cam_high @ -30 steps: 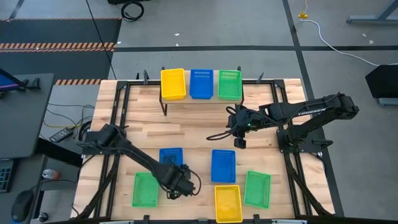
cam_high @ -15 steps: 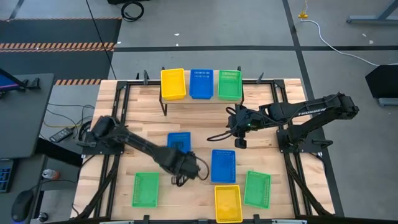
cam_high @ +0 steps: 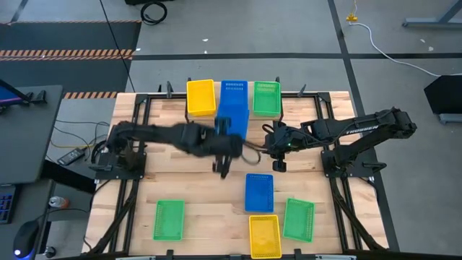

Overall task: Stack baskets on shelf by color
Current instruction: Stack the left blue basket on the other blue basket on the shelf

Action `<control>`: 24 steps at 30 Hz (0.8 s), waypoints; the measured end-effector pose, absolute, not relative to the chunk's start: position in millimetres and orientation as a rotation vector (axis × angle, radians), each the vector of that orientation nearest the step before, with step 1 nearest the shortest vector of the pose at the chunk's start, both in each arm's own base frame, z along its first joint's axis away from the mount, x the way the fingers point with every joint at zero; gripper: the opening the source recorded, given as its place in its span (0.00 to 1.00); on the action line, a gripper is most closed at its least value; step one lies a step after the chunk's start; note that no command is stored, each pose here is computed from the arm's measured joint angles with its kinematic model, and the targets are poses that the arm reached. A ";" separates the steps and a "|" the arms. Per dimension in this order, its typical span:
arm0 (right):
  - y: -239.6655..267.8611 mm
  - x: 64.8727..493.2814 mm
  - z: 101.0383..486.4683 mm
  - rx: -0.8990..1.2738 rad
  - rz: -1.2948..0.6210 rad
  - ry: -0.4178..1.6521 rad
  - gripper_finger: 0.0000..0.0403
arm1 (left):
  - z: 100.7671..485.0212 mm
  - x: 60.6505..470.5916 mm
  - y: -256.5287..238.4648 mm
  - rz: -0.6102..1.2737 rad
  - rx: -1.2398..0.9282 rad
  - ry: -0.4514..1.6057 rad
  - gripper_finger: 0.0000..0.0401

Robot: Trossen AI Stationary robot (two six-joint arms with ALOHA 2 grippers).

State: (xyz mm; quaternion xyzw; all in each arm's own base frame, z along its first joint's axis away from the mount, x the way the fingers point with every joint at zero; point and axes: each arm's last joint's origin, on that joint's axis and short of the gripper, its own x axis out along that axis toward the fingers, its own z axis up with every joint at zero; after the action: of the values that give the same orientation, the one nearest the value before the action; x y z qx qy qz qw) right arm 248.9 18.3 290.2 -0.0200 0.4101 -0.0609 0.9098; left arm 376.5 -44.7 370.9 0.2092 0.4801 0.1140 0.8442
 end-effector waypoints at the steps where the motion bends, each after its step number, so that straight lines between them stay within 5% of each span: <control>1: 18.3 248.9 290.2 -0.041 -0.126 0.846 0.26 | 376.6 377.2 -35.6 0.245 0.450 1.004 0.01; 10: 17.4 250.5 291.5 -0.052 -0.125 0.825 0.26 | 398.1 388.3 42.1 0.241 0.457 0.877 0.02; 24: 6.2 250.1 290.4 -0.066 -0.149 0.845 0.26 | 368.7 391.3 130.6 0.270 0.370 0.978 0.03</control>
State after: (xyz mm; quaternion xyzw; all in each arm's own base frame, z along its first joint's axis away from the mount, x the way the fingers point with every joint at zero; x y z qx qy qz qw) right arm 250.1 6.2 290.4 -0.0322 0.4096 -0.0724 0.9088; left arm 391.3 130.6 368.7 0.1764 0.4656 0.1285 0.8577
